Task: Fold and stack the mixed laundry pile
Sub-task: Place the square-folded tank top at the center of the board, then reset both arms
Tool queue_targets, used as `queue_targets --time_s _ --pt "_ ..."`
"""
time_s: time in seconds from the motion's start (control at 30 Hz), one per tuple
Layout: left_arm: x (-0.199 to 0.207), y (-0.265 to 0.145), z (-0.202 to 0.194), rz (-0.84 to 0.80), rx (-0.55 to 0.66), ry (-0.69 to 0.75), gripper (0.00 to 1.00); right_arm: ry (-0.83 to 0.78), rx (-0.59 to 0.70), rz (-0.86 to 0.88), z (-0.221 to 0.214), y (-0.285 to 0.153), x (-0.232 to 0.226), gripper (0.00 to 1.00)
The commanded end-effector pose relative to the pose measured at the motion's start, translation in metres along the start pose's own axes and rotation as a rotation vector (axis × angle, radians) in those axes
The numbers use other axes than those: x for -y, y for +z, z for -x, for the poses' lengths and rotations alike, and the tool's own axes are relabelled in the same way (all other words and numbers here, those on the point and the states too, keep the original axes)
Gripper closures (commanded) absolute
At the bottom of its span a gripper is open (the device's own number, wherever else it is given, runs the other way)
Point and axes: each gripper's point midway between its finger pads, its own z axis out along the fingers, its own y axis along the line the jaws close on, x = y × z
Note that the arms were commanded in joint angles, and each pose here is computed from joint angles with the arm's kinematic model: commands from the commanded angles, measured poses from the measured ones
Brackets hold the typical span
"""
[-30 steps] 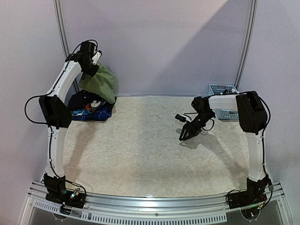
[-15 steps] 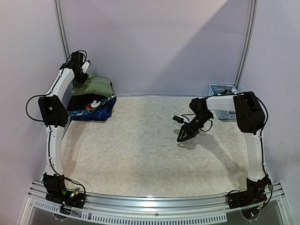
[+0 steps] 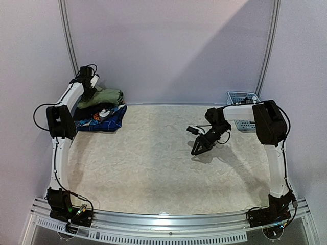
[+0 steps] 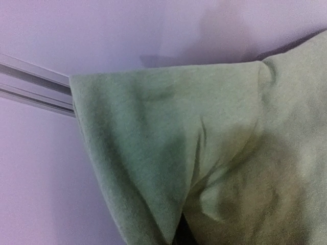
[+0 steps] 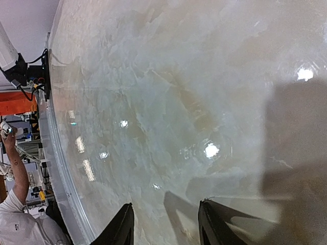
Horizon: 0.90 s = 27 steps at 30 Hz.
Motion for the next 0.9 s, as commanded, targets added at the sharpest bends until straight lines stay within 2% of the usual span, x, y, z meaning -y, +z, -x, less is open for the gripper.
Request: queue_targets --time_s 0.0,0.1,0.13,0.23,0.27,0.4,0.5,0.63,0.73,0.83,0.87 --pt "-0.031 0.002 0.019 0.111 0.086 -0.072 1.00 0.012 -0.069 -0.035 -0.014 0.018 0.014 0.57" --pt "-0.036 -0.005 0.026 0.133 0.103 -0.094 0.98 0.001 -0.068 -0.050 -0.013 0.014 0.013 0.57" --pt "-0.038 -0.009 0.027 0.140 0.102 -0.097 0.90 -0.007 -0.067 -0.056 -0.013 0.012 0.011 0.56" --pt "-0.041 -0.033 0.039 0.165 0.106 -0.096 0.45 -0.037 -0.054 -0.092 -0.009 0.001 0.007 0.56" --pt "-0.047 -0.043 0.042 0.181 0.107 -0.094 0.40 -0.052 -0.048 -0.101 -0.007 -0.003 0.004 0.56" --pt "-0.034 -0.101 0.078 0.210 0.157 -0.062 0.36 -0.172 -0.001 -0.231 0.005 -0.039 -0.009 0.54" --pt "-0.028 -0.155 0.103 0.209 0.212 -0.094 0.27 -0.232 0.070 -0.342 0.015 -0.075 -0.018 0.49" --pt "0.008 -0.220 0.128 0.093 0.305 -0.124 0.20 -0.246 0.191 -0.473 0.024 -0.131 -0.021 0.41" --pt "0.041 -0.263 0.134 -0.036 0.345 -0.157 0.17 -0.190 0.322 -0.556 0.028 -0.193 -0.015 0.39" --pt "0.080 -0.303 0.129 -0.185 0.346 -0.175 0.09 -0.107 0.450 -0.608 0.024 -0.249 -0.005 0.27" --pt "0.092 -0.311 0.123 -0.231 0.337 -0.180 0.05 -0.077 0.483 -0.622 0.020 -0.263 0.001 0.11"
